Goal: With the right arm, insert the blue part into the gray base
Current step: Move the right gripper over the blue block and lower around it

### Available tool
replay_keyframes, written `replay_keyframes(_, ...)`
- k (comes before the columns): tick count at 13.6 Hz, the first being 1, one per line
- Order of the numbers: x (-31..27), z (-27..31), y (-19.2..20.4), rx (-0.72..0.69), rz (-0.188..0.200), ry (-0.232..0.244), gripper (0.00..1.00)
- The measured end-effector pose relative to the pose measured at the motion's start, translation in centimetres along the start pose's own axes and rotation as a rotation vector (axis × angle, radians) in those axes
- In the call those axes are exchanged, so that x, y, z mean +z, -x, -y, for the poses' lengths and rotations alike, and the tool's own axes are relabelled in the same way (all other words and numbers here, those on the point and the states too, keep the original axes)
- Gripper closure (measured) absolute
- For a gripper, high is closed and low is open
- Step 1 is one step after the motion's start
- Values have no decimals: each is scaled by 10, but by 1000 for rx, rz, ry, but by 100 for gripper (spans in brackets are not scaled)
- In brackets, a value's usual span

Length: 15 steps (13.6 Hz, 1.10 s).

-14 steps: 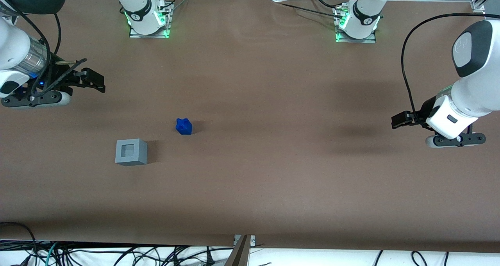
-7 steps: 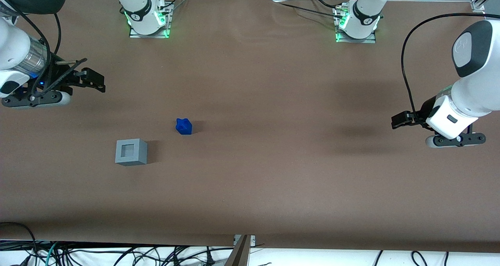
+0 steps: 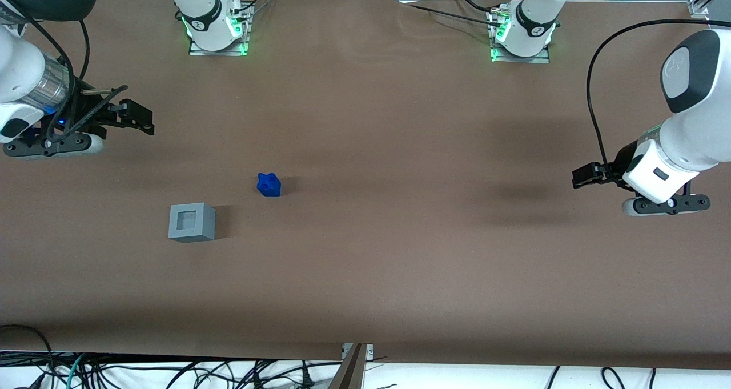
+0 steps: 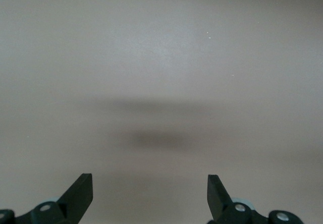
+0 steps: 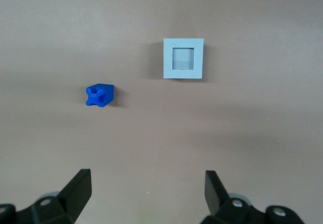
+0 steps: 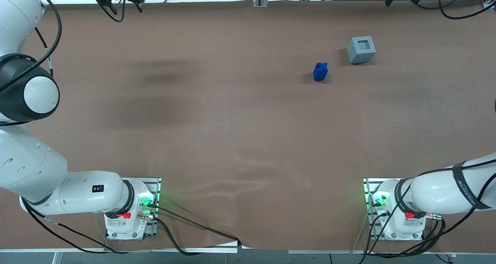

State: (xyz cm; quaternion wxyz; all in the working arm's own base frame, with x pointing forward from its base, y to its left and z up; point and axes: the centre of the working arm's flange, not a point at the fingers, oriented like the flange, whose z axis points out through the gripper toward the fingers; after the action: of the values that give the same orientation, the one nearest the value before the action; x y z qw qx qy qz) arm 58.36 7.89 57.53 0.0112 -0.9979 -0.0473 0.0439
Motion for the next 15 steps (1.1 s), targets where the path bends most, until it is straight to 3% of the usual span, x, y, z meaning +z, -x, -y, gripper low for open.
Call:
replay_keyframes(2, 12, 2, -2, 4, 9, -1, 0)
replay_keyframes(5, 64, 19, -16, 57, -29, -8, 0)
replay_keyframes(11, 212, 119, -35, 260, -91, -66, 1)
replay_keyframes(15, 275, 167, -38, 293, -117, -96, 1)
